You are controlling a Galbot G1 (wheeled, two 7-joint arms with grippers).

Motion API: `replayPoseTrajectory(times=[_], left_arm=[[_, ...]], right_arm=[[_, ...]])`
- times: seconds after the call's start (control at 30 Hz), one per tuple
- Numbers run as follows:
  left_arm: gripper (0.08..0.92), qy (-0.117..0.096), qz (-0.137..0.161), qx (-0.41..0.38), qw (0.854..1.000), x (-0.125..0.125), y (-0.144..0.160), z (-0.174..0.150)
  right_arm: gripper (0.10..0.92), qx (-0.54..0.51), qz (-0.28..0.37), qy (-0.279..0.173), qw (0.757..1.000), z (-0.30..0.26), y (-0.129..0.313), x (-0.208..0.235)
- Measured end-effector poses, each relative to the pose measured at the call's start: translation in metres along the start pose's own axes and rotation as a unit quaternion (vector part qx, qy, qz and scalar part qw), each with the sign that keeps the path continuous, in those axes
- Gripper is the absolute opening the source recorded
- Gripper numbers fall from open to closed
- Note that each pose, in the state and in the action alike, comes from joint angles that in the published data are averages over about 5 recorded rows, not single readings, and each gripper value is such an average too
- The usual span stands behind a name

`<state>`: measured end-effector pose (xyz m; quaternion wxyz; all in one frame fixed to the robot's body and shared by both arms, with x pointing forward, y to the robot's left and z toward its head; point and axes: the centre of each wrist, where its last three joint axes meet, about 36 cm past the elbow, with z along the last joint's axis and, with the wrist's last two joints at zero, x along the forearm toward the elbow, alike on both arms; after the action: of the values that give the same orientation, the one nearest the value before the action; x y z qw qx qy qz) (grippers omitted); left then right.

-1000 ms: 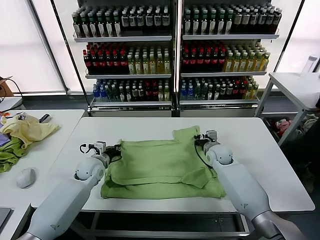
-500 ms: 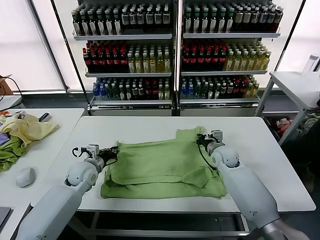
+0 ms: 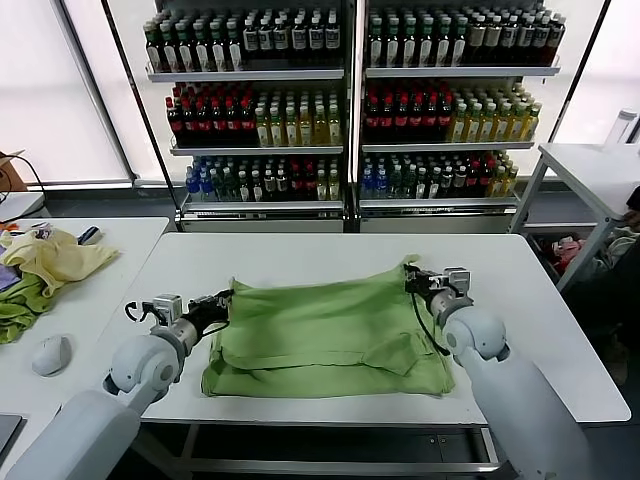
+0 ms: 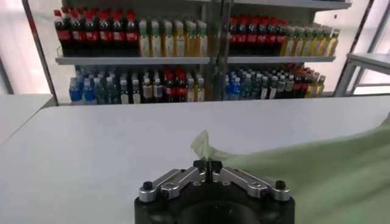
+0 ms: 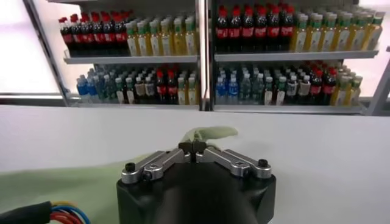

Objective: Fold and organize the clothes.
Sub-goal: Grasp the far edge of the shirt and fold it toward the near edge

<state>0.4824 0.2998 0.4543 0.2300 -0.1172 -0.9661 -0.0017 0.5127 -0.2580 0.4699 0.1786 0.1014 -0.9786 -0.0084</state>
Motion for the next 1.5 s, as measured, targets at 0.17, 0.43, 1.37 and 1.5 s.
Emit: replayPoseTrajectory(times=[0.17, 0.43, 1.37, 1.5], left_arm=[[0.100, 0.006, 0.005, -0.013, 1.000, 0.019, -0.008, 0.007], [0.097, 0.026, 0.009, -0.035, 0.999, 0.044, -0.015, 0.024], [0.518, -0.009, -0.055, -0.096, 0.994, 0.059, -0.046, 0.077], [0.630, -0.029, -0.084, -0.091, 0.992, 0.063, -0.055, 0.084]], right_arm=[[0.115, 0.000, 0.001, -0.003, 1.000, 0.012, 0.000, 0.034], [0.115, -0.006, 0.007, 0.004, 1.000, 0.037, 0.005, 0.083], [0.516, 0.009, 0.021, 0.036, 0.999, 0.082, 0.020, 0.122], [0.637, 0.012, 0.021, 0.035, 0.999, 0.083, 0.021, 0.125]])
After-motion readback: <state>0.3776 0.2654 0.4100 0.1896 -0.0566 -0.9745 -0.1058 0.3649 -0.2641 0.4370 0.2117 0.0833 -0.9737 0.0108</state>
